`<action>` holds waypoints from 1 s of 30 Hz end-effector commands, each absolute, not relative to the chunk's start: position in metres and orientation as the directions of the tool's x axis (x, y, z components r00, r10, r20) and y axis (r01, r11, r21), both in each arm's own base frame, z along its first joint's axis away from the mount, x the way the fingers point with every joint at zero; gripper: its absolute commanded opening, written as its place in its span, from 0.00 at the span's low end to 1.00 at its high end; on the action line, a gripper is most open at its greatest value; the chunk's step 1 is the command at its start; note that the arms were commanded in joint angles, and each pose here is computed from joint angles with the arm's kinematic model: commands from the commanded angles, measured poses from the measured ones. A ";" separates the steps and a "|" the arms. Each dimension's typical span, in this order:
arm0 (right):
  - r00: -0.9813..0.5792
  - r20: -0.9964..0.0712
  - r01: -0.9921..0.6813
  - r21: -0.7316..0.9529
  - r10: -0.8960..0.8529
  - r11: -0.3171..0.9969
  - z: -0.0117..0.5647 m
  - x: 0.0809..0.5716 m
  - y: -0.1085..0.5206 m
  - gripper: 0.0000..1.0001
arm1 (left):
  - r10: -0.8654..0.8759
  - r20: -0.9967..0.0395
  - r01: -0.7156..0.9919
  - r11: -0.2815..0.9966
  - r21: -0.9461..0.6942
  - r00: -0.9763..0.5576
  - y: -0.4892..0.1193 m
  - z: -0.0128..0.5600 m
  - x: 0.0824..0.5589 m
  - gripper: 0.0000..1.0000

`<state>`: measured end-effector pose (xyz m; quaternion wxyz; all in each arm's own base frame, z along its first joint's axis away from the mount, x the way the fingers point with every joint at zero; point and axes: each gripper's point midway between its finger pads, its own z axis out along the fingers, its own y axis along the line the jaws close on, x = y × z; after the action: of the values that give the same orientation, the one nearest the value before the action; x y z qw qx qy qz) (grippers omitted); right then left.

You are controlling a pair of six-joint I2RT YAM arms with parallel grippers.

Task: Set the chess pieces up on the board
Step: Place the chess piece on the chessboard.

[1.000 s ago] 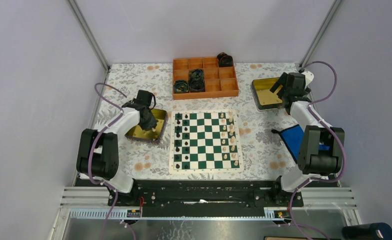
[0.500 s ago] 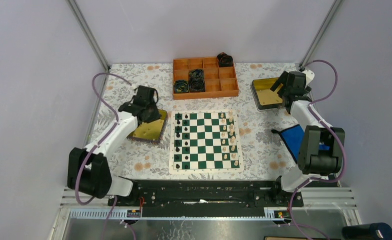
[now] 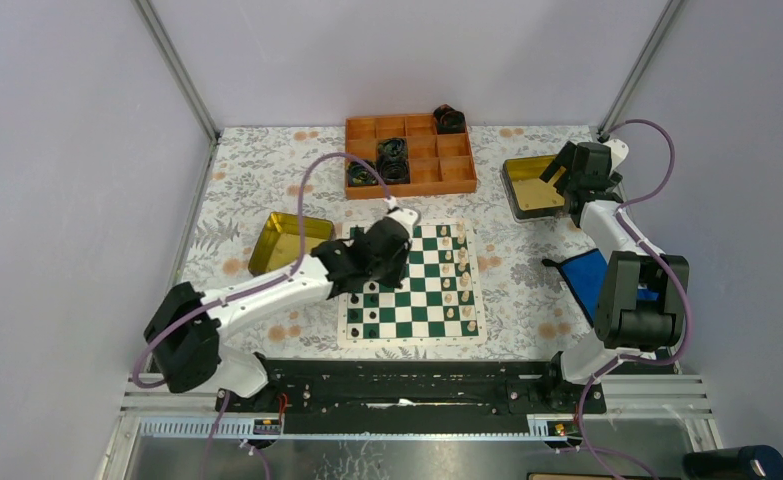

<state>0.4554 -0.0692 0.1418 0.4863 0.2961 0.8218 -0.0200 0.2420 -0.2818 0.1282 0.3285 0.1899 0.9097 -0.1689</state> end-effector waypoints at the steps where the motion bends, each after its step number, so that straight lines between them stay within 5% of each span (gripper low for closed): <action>1: -0.283 -0.847 0.499 0.272 0.451 0.823 0.173 0.457 -0.072 1.00 | 0.307 -0.709 0.547 0.827 -0.132 -0.635 -0.315 0.123 0.237 0.00; 30: -0.271 -0.846 0.513 0.277 0.459 0.813 0.177 0.461 -0.077 1.00 | 0.605 -0.614 0.781 0.624 -0.029 -0.507 -0.418 0.057 0.170 0.00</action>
<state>0.4519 -0.0707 0.1468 0.4878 0.2982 0.8202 -0.0231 0.1694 -0.3992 0.0496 0.2717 0.3951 0.8665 -0.1386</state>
